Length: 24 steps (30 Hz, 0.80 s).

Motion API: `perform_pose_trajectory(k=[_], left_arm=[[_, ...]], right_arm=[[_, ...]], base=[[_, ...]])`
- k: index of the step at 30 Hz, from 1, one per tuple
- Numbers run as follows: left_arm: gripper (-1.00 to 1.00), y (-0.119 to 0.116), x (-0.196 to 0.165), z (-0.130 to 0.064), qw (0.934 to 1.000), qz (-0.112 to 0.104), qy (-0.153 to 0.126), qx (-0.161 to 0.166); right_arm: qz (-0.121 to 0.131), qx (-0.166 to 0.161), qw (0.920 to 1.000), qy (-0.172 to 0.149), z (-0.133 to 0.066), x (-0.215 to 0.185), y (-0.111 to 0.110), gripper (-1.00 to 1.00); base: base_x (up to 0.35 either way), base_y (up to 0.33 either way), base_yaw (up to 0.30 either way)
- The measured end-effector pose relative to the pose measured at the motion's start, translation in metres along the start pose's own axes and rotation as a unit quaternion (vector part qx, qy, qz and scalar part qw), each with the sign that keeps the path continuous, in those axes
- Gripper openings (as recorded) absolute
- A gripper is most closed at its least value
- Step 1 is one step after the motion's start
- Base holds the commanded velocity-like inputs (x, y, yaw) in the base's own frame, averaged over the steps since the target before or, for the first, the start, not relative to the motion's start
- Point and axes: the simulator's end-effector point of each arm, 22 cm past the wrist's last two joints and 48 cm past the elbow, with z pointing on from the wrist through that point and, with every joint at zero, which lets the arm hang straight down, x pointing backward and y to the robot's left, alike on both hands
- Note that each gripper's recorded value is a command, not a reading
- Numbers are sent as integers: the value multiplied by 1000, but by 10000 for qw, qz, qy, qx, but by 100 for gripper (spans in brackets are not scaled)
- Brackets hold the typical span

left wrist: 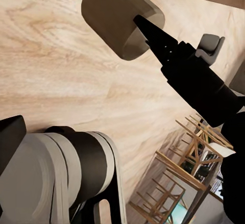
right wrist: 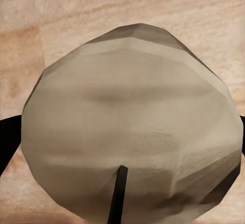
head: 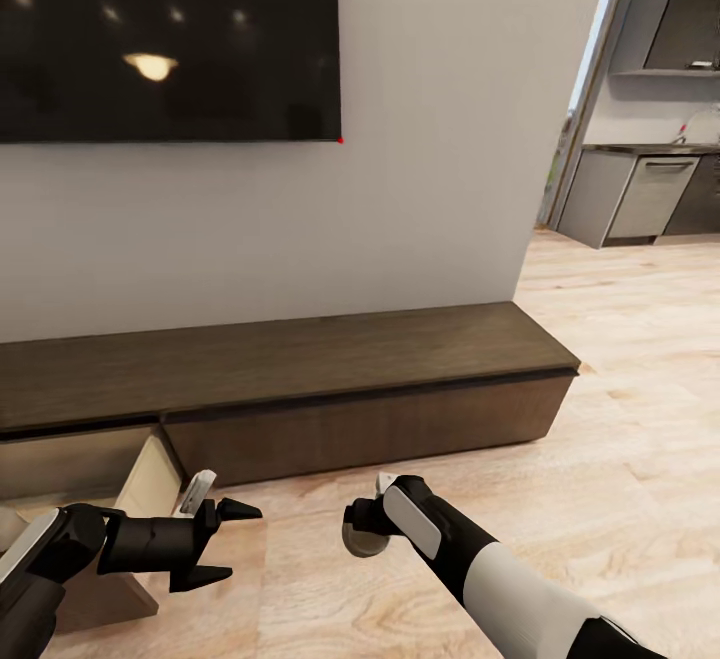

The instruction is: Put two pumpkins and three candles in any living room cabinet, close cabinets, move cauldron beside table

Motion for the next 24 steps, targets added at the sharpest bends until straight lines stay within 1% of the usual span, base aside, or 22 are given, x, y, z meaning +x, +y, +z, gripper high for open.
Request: perform_pose_trajectory(k=[14, 24], left_arm=[[100, -12, 3, -10, 9999, 129, -79, 80], [100, -27, 2, -18, 10000, 67, -40, 41]], right_arm=[[-50, -12, 9999, -155, -16, -10, 5, -100], [-26, -12, 10000, -75, -27, -18, 10, -100]], base=[[0, 0, 0], [0, 0, 0]])
